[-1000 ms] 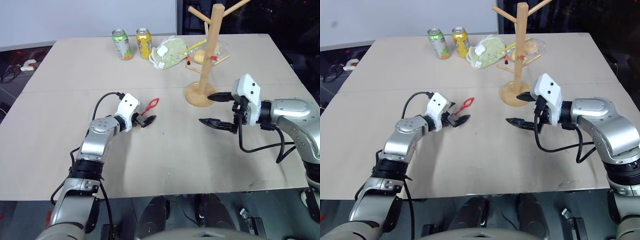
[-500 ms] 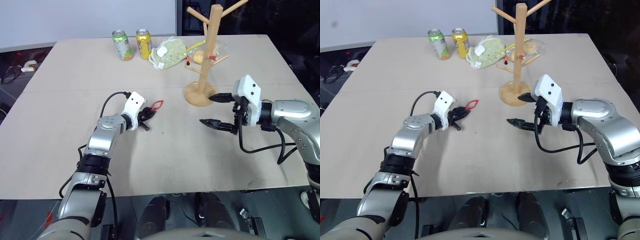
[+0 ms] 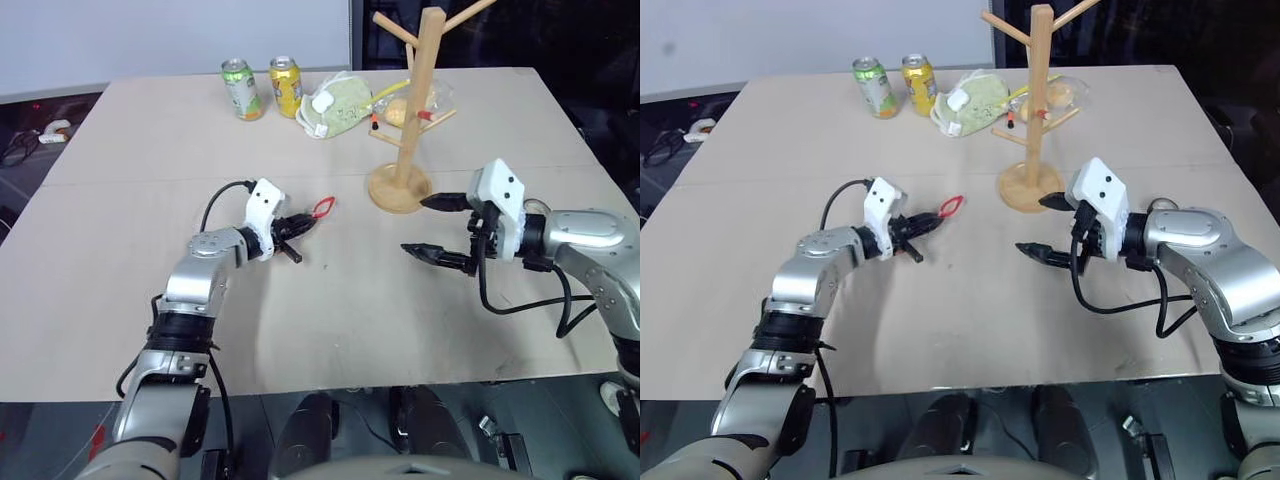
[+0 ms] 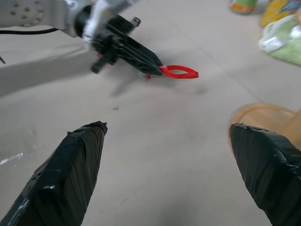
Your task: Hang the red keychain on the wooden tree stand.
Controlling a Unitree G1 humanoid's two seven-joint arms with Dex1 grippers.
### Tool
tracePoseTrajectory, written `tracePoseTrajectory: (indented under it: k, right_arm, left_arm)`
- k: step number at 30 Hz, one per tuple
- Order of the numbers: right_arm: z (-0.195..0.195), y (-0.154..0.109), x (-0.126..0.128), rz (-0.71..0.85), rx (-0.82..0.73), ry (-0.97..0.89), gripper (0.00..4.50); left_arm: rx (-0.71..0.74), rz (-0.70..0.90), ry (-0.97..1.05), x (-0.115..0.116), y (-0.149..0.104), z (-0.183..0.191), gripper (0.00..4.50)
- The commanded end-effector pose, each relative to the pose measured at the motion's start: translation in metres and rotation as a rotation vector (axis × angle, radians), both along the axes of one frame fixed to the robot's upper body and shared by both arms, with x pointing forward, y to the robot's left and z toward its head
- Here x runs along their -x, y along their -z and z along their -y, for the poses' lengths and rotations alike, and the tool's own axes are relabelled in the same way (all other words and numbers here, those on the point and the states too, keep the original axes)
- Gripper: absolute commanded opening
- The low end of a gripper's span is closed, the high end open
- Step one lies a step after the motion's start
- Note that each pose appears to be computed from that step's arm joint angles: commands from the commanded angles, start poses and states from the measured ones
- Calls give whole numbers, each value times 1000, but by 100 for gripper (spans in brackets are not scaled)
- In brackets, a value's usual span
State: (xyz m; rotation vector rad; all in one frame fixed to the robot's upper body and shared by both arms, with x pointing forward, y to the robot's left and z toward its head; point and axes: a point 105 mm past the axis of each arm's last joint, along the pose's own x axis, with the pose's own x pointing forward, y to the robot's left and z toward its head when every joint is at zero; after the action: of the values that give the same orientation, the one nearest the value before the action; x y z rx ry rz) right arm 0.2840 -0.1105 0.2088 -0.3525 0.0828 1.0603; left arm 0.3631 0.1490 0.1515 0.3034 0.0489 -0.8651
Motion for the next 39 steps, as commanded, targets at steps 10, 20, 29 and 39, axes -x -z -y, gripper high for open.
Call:
tracePoseTrajectory:
  k: [10,20,29,39]
  right_arm:
    - [18,-49,22,247,-273,352,450]
    - [28,-75,12,364,-236,415,450]
    - [26,-80,10,371,-234,431,450]
    - [30,-74,9,349,-235,458,450]
  left_arm:
    - [76,567,317,32,-115,77,4]
    - [98,666,351,15,-131,115,4]
    - [70,675,263,-12,-120,118,4]
    - [72,713,264,-17,-120,129,4]
